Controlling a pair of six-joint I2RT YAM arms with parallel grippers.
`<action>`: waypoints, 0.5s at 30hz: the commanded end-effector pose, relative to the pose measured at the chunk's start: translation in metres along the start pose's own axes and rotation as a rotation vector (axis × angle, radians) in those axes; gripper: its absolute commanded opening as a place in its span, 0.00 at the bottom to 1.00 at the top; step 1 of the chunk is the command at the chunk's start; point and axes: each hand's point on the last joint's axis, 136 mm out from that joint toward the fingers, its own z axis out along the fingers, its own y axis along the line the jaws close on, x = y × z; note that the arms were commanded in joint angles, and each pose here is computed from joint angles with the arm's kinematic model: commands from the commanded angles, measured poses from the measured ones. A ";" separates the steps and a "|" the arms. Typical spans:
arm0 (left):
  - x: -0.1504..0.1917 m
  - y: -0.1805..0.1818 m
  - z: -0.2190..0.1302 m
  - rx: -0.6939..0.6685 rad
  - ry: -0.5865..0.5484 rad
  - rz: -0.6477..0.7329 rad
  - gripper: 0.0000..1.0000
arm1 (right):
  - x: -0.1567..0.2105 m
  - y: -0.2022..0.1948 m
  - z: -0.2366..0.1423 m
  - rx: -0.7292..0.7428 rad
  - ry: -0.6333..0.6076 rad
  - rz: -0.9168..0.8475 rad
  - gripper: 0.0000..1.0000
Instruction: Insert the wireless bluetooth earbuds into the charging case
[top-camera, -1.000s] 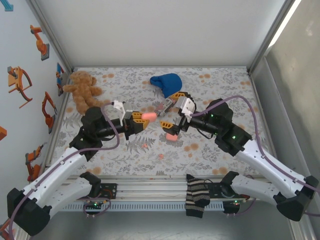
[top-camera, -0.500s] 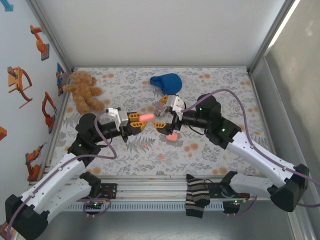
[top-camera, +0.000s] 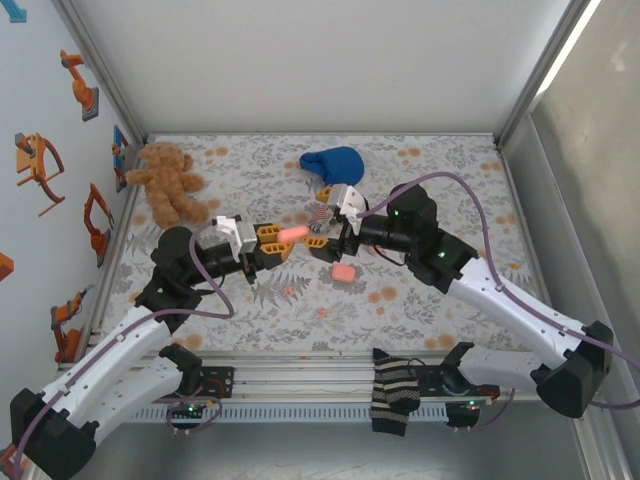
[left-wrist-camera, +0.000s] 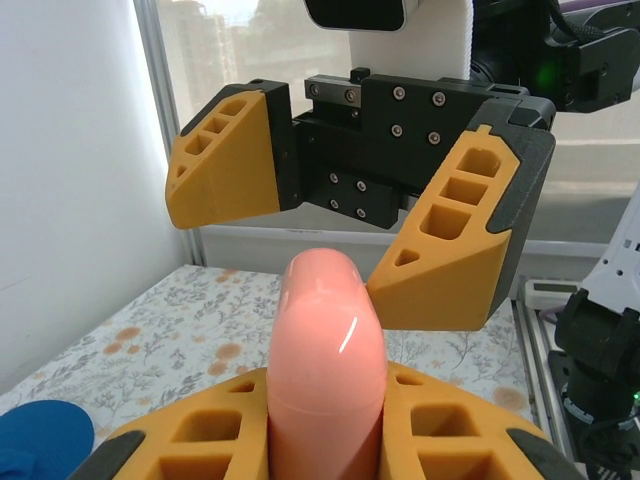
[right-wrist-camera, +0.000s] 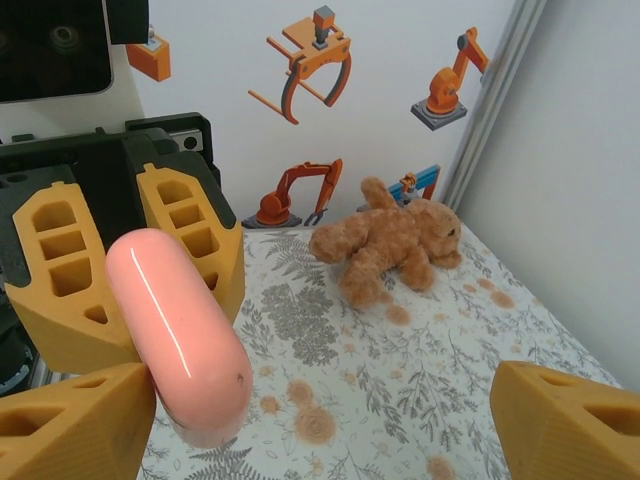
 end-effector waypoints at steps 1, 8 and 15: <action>-0.015 -0.009 -0.001 0.039 -0.043 0.055 0.00 | -0.028 -0.015 -0.004 0.068 -0.062 -0.020 0.85; -0.015 -0.010 0.000 0.049 -0.042 0.055 0.00 | -0.031 -0.023 -0.004 0.109 -0.058 -0.018 0.85; -0.014 -0.010 0.000 0.047 -0.040 0.056 0.00 | -0.033 -0.028 -0.003 0.130 -0.056 -0.016 0.85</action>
